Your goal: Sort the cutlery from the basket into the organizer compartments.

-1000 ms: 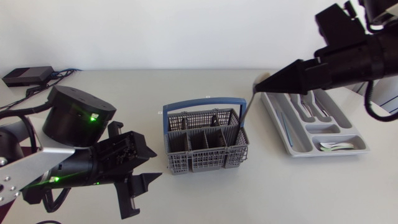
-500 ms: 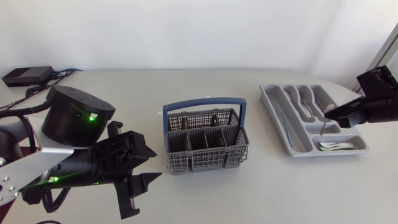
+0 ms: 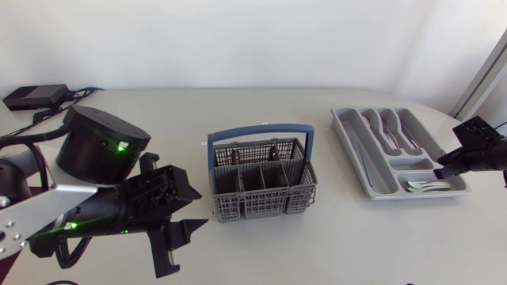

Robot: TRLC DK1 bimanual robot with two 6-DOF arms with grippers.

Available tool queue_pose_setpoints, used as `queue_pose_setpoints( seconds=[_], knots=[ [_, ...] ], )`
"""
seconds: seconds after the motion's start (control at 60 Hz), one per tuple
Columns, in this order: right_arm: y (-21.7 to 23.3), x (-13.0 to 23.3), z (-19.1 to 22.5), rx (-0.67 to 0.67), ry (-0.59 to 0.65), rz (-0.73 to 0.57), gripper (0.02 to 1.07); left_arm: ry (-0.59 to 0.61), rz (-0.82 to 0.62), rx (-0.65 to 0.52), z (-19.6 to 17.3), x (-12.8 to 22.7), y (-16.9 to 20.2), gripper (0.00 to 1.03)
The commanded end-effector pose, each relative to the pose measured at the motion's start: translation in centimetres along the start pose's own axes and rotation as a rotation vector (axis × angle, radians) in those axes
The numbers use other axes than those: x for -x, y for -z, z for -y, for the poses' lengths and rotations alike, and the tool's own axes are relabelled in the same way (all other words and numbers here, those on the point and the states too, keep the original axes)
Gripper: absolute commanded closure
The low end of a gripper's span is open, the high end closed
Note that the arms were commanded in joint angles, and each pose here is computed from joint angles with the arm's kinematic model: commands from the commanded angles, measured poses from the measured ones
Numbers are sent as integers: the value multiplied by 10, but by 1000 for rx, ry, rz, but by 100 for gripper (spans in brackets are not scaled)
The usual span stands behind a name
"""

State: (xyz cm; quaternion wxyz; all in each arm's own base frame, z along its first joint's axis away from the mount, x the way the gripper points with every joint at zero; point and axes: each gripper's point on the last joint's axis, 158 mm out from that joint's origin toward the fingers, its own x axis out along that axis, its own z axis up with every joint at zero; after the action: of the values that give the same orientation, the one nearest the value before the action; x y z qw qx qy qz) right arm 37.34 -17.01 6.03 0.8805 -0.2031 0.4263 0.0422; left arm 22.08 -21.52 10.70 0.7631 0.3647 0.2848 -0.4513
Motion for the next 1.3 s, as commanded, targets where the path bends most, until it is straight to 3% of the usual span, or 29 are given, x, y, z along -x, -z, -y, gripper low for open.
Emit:
queue_pose_setpoints(
  seconds=[0.0, 0.367, 0.433, 0.583, 0.783, 0.9, 1.067, 1.283],
  knots=[
    [20, -16, -2, 31, 15, -43, 101, 9, 5, 11, -1, 2, -6, 50],
    [51, -46, -31, 145, 51, -137, 100, -2, -9, 20, -4, 1, 4, 50],
    [52, -47, -33, 154, 63, -133, 85, -4, -13, 24, -6, 0, 6, 50],
    [54, -48, -38, 158, 56, -141, 63, -20, -33, 43, -13, -2, 19, 50],
    [37, -22, -32, 157, 82, -107, 60, -48, -43, 96, -31, -7, 33, 50],
    [14, 11, -38, 148, 68, -42, 60, -70, -55, 135, -43, -13, 41, 51],
    [-19, 51, -101, 181, -62, 58, 62, -69, -81, 201, -55, -32, 53, 54],
    [-51, 74, -186, 214, -259, 135, 92, -36, -88, 245, -55, -49, 56, 61]
  ],
)
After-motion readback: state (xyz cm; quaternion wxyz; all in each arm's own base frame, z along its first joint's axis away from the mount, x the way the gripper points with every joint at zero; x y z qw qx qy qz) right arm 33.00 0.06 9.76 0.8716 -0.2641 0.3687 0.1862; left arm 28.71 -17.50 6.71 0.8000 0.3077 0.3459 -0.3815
